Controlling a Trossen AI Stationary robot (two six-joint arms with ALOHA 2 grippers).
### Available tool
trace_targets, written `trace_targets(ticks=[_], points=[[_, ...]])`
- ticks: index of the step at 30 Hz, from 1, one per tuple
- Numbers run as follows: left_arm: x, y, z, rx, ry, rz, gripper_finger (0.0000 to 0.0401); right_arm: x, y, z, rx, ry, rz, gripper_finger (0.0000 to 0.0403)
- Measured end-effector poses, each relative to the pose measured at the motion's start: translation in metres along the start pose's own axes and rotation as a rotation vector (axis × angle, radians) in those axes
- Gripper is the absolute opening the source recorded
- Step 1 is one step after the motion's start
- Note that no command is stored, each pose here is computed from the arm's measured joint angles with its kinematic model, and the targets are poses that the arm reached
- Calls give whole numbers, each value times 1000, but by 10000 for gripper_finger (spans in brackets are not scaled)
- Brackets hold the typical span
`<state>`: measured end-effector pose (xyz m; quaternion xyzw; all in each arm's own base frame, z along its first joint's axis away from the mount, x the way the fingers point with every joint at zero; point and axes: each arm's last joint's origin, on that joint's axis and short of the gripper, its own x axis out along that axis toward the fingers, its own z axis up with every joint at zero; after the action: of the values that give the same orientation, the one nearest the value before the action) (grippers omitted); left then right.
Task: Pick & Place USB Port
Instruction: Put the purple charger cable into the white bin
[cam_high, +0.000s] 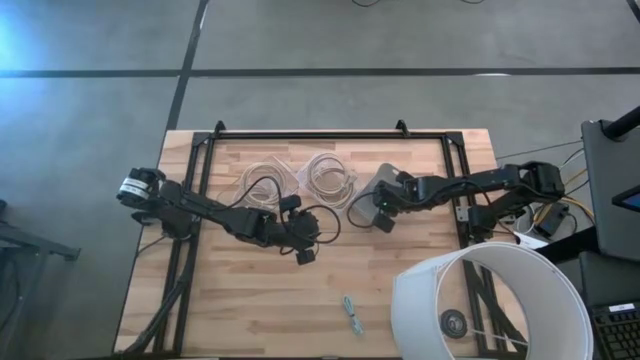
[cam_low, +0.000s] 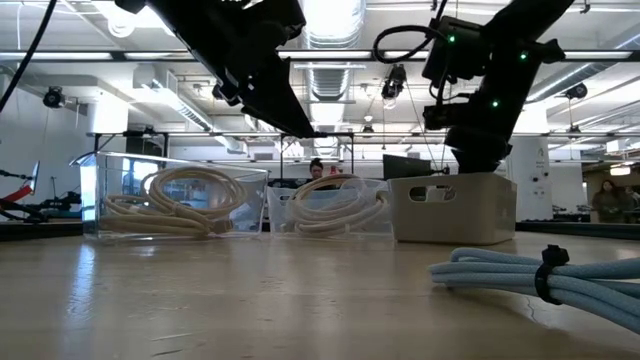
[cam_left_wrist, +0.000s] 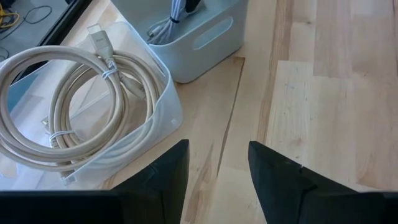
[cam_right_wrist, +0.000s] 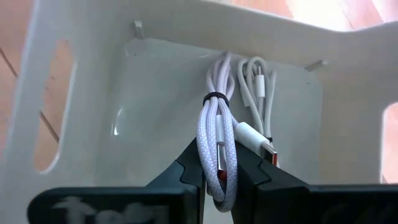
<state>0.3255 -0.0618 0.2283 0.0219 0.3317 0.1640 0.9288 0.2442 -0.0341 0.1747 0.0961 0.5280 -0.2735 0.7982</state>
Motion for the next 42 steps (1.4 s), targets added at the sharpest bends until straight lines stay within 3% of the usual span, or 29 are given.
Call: trace_targets(ticks=[42], points=[[0, 1, 0, -2, 1, 2, 170, -2, 1, 4, 12, -13, 7, 38]])
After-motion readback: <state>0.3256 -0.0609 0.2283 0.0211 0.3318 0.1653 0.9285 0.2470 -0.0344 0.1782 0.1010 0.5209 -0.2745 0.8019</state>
